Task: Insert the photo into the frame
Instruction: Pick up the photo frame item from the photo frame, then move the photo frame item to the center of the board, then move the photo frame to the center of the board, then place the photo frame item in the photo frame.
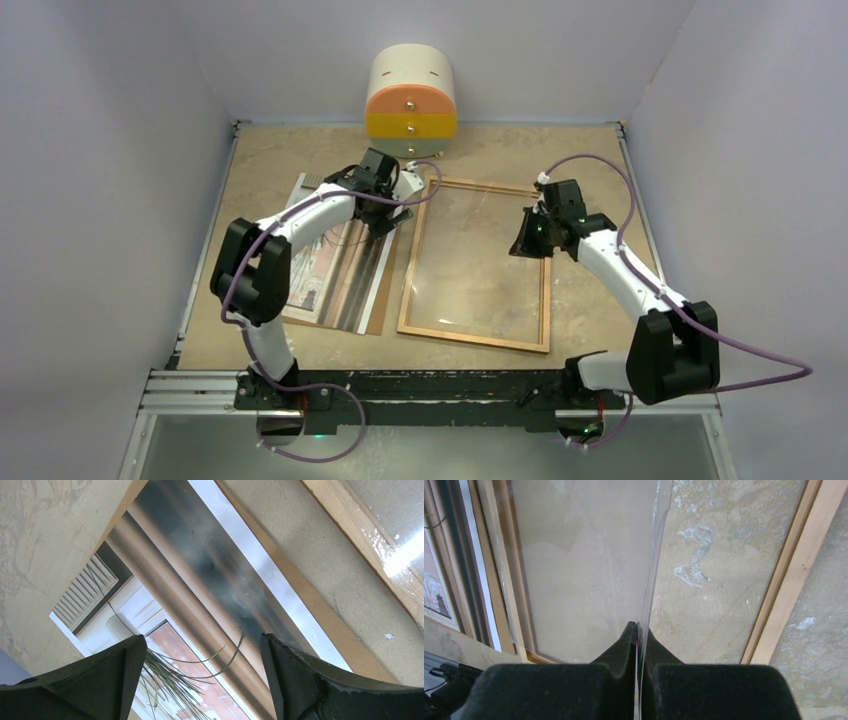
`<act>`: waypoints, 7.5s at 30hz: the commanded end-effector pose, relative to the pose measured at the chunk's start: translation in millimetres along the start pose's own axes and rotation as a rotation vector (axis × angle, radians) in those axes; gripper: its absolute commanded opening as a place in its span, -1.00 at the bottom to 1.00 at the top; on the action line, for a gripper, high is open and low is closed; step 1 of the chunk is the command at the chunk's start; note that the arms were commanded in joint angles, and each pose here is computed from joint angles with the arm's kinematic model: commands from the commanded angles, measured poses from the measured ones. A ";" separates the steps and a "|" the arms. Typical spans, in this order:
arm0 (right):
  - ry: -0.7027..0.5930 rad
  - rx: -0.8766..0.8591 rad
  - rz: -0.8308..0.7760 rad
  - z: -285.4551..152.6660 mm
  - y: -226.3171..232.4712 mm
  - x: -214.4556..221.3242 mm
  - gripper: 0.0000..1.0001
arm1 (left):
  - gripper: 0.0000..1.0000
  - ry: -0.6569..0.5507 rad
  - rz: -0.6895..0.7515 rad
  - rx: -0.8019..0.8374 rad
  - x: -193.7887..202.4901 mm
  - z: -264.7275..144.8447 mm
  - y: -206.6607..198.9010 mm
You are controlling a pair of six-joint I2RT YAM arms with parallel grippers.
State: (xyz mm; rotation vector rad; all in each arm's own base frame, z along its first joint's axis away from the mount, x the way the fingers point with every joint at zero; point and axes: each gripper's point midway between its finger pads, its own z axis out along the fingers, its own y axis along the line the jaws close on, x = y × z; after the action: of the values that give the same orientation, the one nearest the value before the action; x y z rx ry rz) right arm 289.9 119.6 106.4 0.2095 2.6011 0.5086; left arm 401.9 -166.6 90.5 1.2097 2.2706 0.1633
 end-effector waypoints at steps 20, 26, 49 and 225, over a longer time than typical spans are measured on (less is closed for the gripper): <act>0.020 -0.023 -0.021 -21.1 -3.5 14.8 -1.00 | 0.77 -0.078 0.003 0.020 -23.2 38.7 -49.2; 0.027 -0.043 -0.013 -19.6 -0.3 16.4 -1.00 | 0.78 -0.052 0.013 -0.003 -10.7 49.0 -51.3; 0.005 -0.017 -0.060 -33.0 3.4 -3.7 -1.00 | 0.77 0.032 0.075 -0.072 48.8 33.1 -22.7; -0.306 -0.584 0.305 -6.6 91.9 32.3 -1.00 | 0.59 0.028 -0.127 0.108 106.2 28.5 -20.2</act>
State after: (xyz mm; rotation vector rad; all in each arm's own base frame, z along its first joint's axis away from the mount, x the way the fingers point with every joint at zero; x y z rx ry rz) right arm 253.0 203.5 98.4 0.5393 2.1933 1.1332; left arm 360.0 -96.4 29.7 1.0763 2.3951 0.0084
